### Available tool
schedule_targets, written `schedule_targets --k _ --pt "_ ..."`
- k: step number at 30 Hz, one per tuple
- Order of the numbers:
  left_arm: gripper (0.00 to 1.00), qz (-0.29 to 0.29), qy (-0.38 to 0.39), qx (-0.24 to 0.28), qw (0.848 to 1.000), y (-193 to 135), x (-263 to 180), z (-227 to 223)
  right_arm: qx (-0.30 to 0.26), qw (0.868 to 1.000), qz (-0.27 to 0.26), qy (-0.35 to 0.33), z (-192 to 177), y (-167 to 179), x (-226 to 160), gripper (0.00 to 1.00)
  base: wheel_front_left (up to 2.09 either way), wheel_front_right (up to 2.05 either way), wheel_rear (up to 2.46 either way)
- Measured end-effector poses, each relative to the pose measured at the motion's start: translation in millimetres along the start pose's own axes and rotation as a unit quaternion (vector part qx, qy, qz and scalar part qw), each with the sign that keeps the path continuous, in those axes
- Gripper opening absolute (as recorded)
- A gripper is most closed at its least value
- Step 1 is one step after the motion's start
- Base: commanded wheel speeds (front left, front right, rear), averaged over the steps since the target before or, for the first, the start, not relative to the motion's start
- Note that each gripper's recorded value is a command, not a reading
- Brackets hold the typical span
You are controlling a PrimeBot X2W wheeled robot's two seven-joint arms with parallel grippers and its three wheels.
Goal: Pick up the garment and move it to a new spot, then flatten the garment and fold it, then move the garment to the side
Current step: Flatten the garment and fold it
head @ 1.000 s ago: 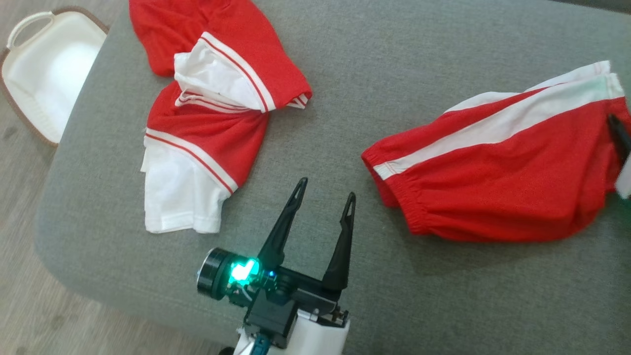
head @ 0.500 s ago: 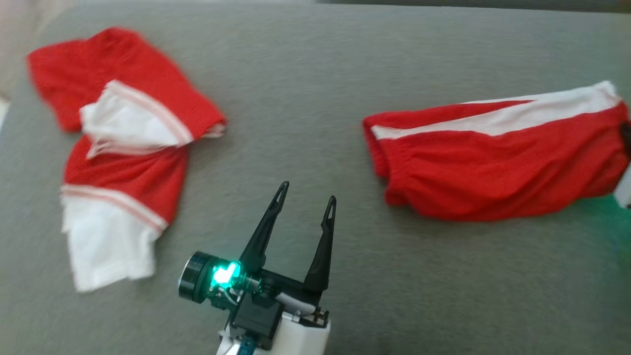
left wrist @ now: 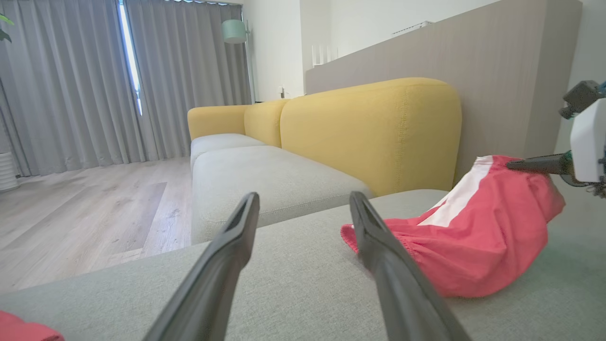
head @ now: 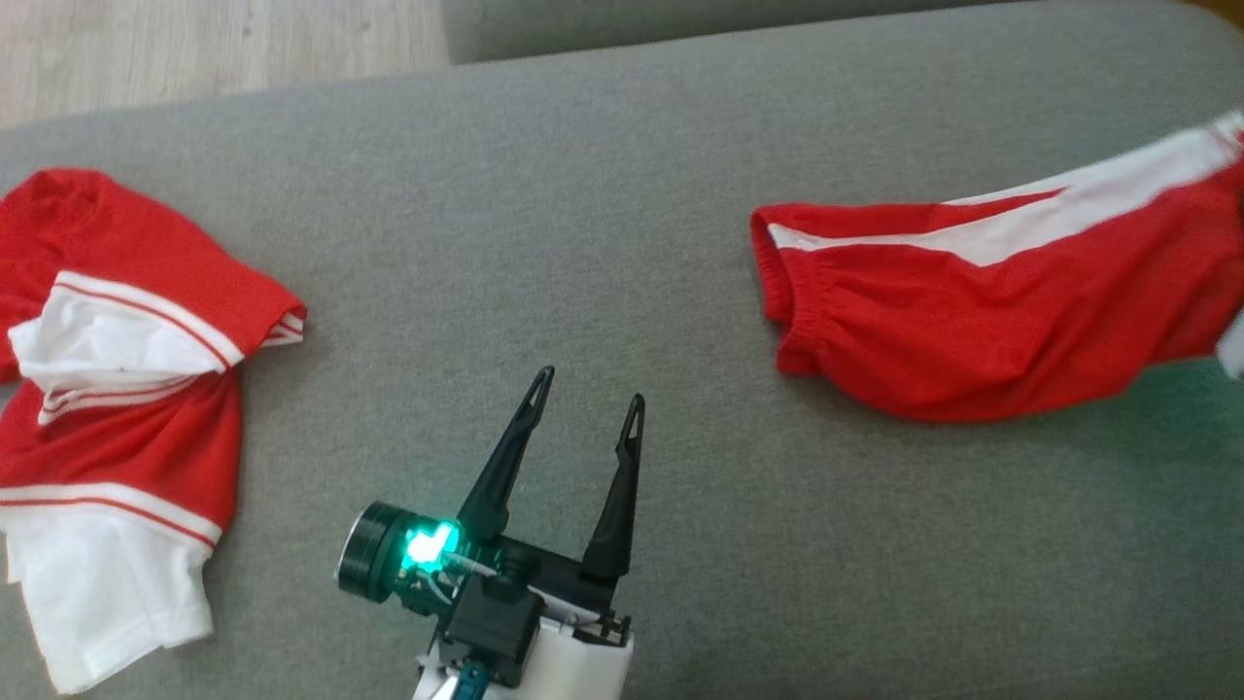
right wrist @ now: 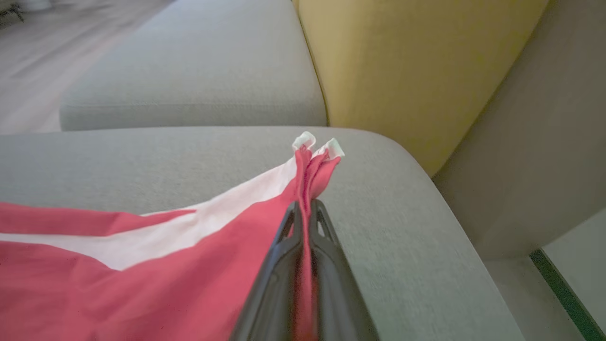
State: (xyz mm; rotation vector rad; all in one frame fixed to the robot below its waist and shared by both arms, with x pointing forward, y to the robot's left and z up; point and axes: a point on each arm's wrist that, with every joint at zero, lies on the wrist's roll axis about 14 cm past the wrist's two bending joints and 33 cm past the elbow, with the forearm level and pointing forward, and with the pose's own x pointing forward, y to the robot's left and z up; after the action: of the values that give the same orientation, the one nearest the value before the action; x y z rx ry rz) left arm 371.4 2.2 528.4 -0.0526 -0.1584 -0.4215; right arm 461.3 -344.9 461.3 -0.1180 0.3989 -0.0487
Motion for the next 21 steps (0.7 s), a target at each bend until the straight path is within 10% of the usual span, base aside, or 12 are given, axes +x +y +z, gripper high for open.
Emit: schedule_targets --k 10,21 --pt "1.00 -0.002 -0.006 0.005 1.000 -3.8 -11.5 8.2 -0.021 0.992 0.089 -0.093 58.5 76.0 0.5 0.00 0.00 0.00 0.00" --pt "1.00 0.023 -0.002 0.008 1.000 7.3 -26.3 10.5 0.003 0.962 0.251 -0.109 62.6 239.5 -11.8 0.00 0.00 0.00 0.00"
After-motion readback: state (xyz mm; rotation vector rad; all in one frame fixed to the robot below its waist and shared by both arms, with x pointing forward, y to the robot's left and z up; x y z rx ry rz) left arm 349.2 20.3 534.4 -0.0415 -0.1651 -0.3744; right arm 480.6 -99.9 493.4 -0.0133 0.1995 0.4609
